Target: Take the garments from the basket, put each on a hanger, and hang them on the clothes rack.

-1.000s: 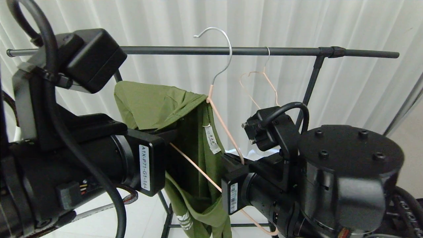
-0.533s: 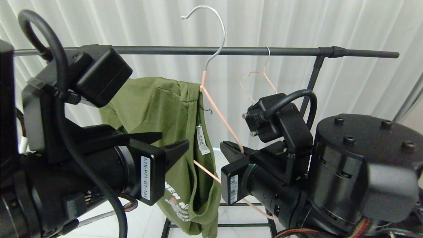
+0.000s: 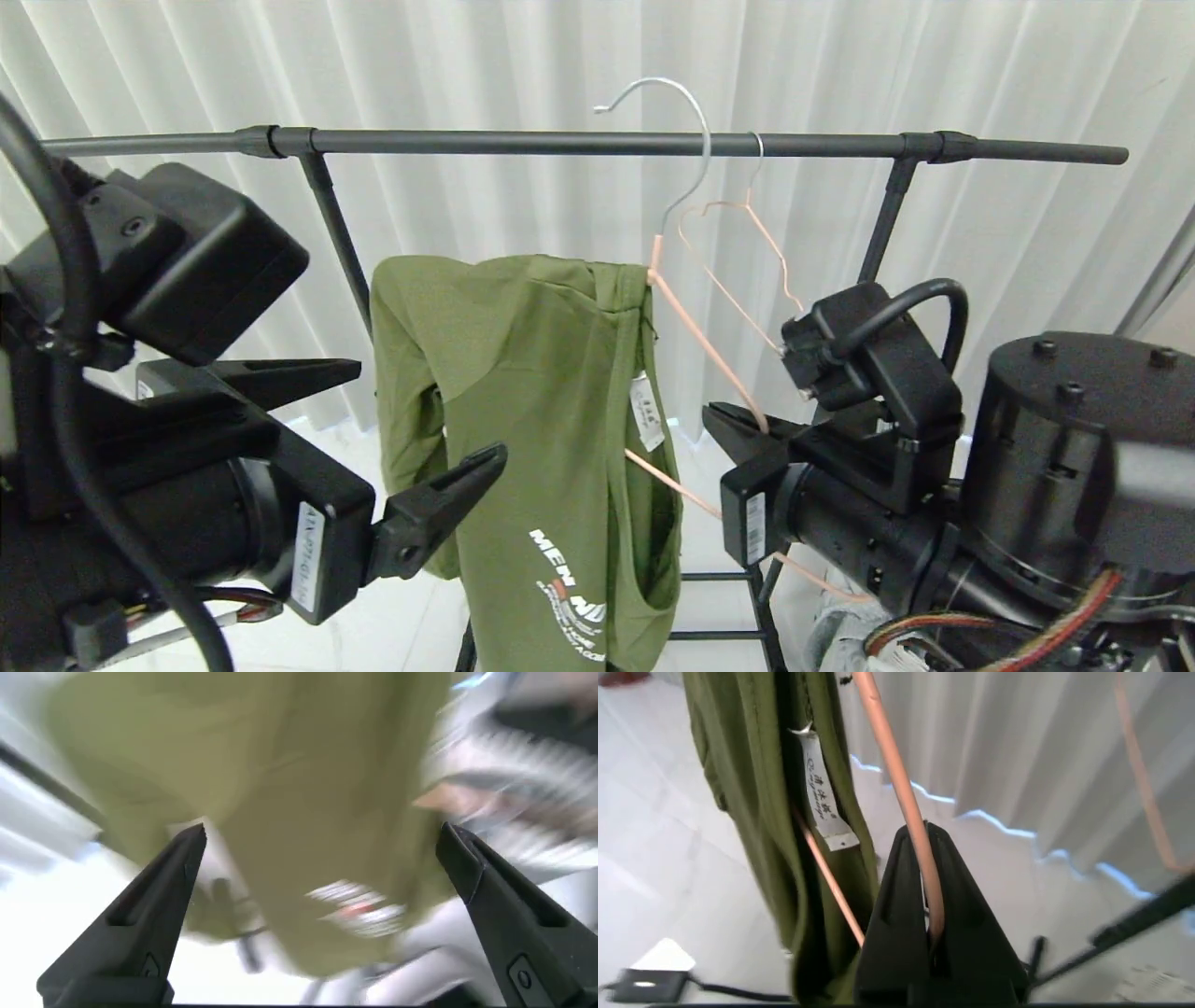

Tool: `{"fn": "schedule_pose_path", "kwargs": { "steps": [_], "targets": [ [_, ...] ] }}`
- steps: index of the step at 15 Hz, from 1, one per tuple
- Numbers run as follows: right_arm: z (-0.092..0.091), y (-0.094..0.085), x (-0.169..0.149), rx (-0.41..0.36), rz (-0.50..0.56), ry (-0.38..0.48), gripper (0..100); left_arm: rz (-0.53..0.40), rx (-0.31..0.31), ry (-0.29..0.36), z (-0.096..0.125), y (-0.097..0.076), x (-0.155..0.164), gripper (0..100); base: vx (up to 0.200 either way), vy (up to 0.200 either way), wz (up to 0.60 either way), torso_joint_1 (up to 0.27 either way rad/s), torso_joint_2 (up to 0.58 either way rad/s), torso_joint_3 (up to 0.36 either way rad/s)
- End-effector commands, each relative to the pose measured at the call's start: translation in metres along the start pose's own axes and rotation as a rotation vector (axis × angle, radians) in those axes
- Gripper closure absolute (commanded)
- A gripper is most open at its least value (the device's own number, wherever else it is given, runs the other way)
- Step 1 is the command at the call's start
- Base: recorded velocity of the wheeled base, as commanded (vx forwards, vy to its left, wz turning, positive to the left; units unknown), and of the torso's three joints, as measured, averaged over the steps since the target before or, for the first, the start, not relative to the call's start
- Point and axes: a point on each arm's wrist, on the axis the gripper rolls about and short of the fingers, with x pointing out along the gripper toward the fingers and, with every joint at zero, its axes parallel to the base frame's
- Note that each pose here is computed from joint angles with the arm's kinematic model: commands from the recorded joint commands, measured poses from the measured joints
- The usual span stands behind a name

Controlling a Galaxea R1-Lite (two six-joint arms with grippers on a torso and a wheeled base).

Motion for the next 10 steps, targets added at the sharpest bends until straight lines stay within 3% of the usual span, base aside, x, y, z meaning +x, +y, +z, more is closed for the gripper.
{"fn": "schedule_pose_path", "kwargs": {
  "steps": [1, 4, 7, 10],
  "targets": [
    [0.001, -0.031, -0.025, -0.023, 0.025, -0.01, 100, -0.01, -0.003, -0.053, 0.001, 0.019, -0.011, 0, 0.0, 0.0, 0.0, 0.0, 0.0, 0.0],
    [-0.014, -0.053, -0.045, -0.14, 0.112, 0.014, 100, -0.085, 0.101, -0.116, 0.003, 0.028, -0.004, 0, 0.0, 0.0, 0.0, 0.0, 0.0, 0.0],
    [-0.026, -0.057, -0.054, -0.17, 0.135, 0.043, 100, -0.295, 0.266, -0.156, 0.002, 0.026, 0.01, 0, 0.0, 0.0, 0.0, 0.0, 0.0, 0.0],
    [-0.03, -0.058, -0.059, -0.218, 0.187, 0.047, 100, -0.398, 0.343, -0.155, 0.001, 0.022, 0.027, 0, 0.0, 0.0, 0.0, 0.0, 0.0, 0.0]
  ]
}}
